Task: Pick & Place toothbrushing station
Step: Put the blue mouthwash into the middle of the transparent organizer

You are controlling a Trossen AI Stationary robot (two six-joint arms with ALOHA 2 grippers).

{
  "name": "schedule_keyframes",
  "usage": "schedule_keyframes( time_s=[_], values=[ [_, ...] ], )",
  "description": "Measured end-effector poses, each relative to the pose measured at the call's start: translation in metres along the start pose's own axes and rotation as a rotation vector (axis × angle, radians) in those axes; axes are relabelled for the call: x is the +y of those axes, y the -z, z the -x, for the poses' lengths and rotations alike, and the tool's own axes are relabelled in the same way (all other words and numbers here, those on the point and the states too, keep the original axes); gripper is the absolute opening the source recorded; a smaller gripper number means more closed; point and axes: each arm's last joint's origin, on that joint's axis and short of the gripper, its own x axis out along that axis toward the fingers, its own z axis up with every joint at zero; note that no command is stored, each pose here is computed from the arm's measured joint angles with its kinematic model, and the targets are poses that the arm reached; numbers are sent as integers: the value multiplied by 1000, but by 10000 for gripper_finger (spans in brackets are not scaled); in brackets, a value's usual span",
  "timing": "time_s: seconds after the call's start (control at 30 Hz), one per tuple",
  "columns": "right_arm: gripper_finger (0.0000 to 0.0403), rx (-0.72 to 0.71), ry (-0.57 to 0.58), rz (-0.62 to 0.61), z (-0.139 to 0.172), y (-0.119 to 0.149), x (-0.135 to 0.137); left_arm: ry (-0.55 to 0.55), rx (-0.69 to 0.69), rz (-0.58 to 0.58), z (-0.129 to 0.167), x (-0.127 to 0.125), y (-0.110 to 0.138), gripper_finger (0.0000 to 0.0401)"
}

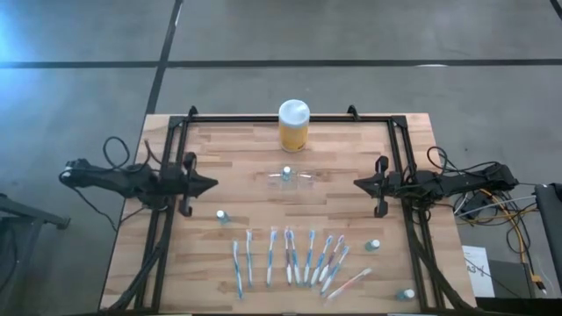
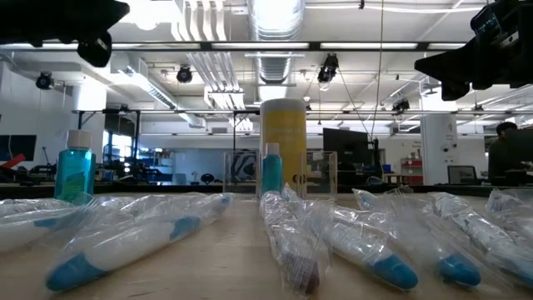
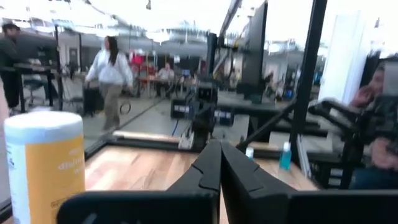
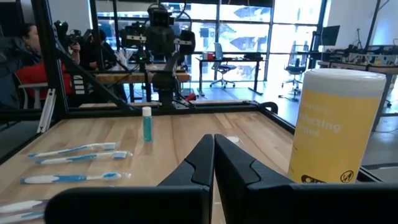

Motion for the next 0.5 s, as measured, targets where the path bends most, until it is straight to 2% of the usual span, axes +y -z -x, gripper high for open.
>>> schedule_keyframes(
  time_s=[0.37,0.5],
  values=[
    [8,0,0,1,0,0,0,-2,-29,6,12,5,28,2],
    [8,0,0,8,0,0,0,-52,-24,0,14,7,40,3]
  ],
)
